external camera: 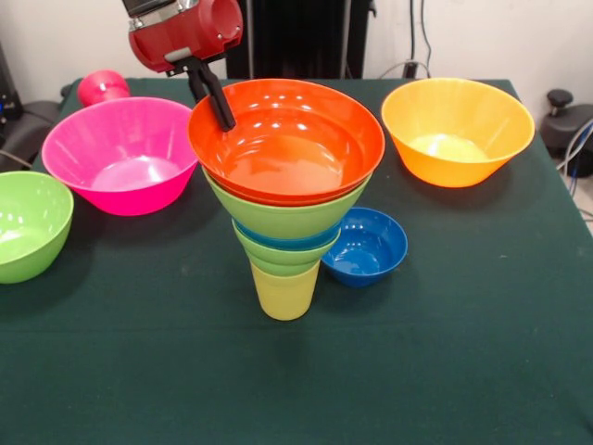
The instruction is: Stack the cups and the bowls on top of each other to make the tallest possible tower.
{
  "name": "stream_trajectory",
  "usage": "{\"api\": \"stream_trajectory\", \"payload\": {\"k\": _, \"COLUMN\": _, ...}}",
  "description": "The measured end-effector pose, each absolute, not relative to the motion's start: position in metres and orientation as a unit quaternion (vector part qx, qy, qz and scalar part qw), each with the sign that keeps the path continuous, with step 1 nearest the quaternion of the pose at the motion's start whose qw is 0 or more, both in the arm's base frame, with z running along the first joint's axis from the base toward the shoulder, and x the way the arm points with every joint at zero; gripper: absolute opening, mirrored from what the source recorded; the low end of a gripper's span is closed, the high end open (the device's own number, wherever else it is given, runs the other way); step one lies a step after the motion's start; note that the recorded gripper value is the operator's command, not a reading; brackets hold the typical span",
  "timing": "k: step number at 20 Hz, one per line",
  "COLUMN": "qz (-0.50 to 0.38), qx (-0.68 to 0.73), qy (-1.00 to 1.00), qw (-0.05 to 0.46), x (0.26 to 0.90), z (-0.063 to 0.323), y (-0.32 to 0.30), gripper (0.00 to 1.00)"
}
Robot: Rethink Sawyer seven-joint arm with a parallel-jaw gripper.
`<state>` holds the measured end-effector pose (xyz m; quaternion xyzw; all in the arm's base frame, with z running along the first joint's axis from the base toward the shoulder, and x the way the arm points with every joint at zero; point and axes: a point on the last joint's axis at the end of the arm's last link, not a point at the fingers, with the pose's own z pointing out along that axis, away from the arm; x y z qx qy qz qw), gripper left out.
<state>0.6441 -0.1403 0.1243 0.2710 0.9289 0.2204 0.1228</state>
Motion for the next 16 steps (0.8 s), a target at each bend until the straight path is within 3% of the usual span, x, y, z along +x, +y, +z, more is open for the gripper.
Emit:
{"api": "stream_trajectory", "payload": {"k": 12, "qz": 0.22, "qx": 0.271, "qy": 0.929, "qw": 0.123, "x": 0.6441, "z": 0.1243, "y": -0.1403, "gripper": 0.0}}
{"api": "stream_trajectory", "payload": {"k": 13, "qz": 0.22, "qx": 0.271, "qy": 0.929, "qw": 0.123, "x": 0.6441, "z": 0.1245, "y": -0.1404, "gripper": 1.0}}
{"api": "stream_trajectory", "payload": {"k": 16, "qz": 0.22, "qx": 0.271, "qy": 0.929, "qw": 0.123, "x": 0.644, "z": 0.1244, "y": -0.1406, "gripper": 1.0}}
